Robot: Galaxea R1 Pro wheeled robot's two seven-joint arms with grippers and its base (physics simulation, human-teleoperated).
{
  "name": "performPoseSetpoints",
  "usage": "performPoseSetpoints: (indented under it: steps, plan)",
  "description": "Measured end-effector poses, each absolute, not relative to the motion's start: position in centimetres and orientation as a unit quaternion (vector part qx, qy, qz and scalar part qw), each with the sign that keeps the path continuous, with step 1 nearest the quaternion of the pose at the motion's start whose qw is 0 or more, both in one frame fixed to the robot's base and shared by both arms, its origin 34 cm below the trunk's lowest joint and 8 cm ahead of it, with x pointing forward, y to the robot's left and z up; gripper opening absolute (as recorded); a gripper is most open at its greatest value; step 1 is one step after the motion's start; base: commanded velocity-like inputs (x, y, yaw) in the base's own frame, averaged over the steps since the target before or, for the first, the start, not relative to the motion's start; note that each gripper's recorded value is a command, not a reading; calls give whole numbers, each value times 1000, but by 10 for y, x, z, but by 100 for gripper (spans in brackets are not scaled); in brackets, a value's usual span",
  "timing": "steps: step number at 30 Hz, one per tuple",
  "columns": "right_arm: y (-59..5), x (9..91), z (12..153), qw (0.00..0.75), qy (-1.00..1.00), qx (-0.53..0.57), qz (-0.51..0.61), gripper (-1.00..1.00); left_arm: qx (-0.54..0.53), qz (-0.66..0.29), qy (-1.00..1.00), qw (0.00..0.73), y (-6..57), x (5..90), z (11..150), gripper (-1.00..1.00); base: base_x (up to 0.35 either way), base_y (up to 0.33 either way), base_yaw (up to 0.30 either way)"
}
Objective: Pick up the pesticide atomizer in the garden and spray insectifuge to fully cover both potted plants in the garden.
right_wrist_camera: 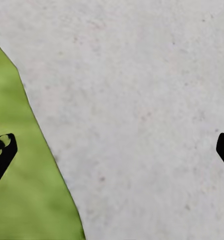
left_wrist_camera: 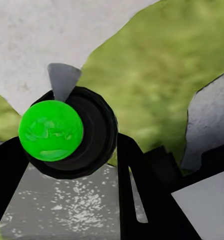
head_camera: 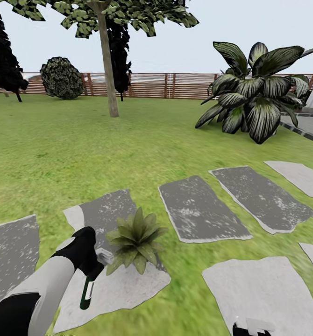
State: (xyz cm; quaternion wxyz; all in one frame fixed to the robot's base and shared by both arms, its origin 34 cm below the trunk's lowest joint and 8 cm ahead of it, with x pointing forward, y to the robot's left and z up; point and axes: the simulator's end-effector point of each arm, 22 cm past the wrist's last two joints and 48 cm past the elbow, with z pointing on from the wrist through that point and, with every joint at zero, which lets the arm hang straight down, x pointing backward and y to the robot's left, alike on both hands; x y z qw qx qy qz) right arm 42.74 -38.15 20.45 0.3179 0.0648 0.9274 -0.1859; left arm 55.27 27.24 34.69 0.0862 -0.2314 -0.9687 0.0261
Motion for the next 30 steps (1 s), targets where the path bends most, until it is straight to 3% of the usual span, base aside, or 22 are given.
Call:
performPoseSetpoints:
  steps: [16, 30]
  plan:
    - [-386, 427, 205, 318, 927, 63, -189, 100, -228, 25, -969, 96, 277, 539, 337, -100, 47, -253, 15]
    - [-385, 427, 205, 318, 927, 63, -188, 100, -225, 29, -969, 94, 276, 540, 338, -100, 14, -274, 240]
